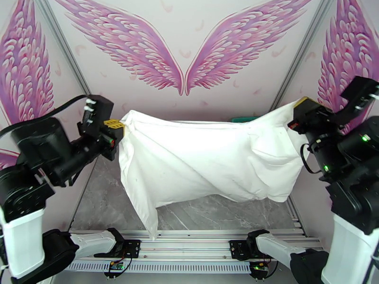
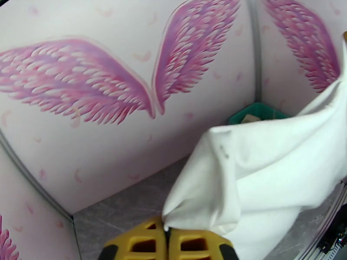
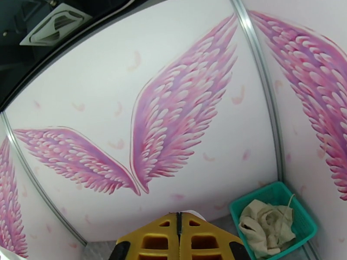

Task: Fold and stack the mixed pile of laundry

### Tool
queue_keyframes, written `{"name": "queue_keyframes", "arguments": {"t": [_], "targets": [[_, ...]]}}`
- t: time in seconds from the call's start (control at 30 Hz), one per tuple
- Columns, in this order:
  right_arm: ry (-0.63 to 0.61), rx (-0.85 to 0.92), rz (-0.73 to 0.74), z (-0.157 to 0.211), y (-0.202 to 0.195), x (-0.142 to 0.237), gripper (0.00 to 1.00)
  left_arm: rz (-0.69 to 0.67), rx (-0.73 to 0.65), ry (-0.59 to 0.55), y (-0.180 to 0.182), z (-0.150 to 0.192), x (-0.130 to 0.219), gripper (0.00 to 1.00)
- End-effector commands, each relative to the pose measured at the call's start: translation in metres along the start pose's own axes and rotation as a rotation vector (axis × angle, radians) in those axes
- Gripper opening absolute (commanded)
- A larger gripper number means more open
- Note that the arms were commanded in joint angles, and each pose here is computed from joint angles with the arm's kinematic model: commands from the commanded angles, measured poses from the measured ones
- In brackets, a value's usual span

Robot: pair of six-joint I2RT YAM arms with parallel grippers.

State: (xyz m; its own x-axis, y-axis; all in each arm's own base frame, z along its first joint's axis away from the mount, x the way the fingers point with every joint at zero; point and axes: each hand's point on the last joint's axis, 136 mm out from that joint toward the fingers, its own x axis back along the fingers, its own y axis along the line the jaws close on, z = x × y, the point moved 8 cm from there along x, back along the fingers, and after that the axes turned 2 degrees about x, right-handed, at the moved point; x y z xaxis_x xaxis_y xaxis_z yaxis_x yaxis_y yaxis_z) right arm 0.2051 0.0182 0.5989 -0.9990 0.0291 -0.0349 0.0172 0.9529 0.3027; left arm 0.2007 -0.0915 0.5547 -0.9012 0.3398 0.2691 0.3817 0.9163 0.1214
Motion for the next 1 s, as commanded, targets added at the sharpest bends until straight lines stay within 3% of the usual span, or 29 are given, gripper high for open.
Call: {"name": "queue_keyframes", "arguments": {"t": [0.0, 0.17, 0.37, 0.4, 0.43, 0.47, 0.5, 0.53, 0.57, 0.67, 0.83, 0.97], "targets": [[0.190, 0.061, -0.028, 0.054, 0.016, -0.080, 0.00, 0.037, 0.129, 0.181, 0.023, 0.032, -0.067, 0.00], [0.274, 0.173, -0.004, 0.127, 0.057, -0.173, 0.00, -0.015, 0.267, 0.293, 0.082, 0.082, -0.163, 0.00], [0.335, 0.236, 0.094, 0.240, 0.072, -0.305, 0.00, -0.119, 0.388, 0.382, 0.151, 0.145, -0.276, 0.03], [0.312, 0.252, 0.103, 0.255, 0.074, -0.326, 0.00, -0.144, 0.403, 0.402, 0.161, 0.158, -0.293, 0.08], [0.299, 0.266, 0.100, 0.271, 0.075, -0.342, 0.00, -0.171, 0.420, 0.414, 0.172, 0.167, -0.308, 0.21], [0.284, 0.273, 0.096, 0.288, 0.075, -0.358, 0.04, -0.183, 0.434, 0.433, 0.180, 0.178, -0.322, 0.46], [0.280, 0.275, 0.091, 0.303, 0.074, -0.367, 0.24, -0.191, 0.450, 0.450, 0.185, 0.186, -0.331, 0.59], [0.274, 0.270, 0.080, 0.312, 0.073, -0.374, 0.43, -0.198, 0.465, 0.468, 0.190, 0.194, -0.340, 0.64], [0.292, 0.266, 0.086, 0.321, 0.071, -0.376, 0.59, -0.204, 0.475, 0.494, 0.192, 0.201, -0.344, 0.70], [0.409, 0.253, 0.103, 0.342, 0.064, -0.370, 0.76, -0.192, 0.479, 0.537, 0.184, 0.210, -0.343, 0.91], [0.578, 0.223, 0.111, 0.358, 0.045, -0.338, 0.80, -0.237, 0.434, 0.575, 0.154, 0.215, -0.309, 0.94], [0.701, 0.198, 0.113, 0.358, 0.027, -0.296, 0.81, -0.246, 0.374, 0.628, 0.098, 0.227, -0.263, 0.92]]}}
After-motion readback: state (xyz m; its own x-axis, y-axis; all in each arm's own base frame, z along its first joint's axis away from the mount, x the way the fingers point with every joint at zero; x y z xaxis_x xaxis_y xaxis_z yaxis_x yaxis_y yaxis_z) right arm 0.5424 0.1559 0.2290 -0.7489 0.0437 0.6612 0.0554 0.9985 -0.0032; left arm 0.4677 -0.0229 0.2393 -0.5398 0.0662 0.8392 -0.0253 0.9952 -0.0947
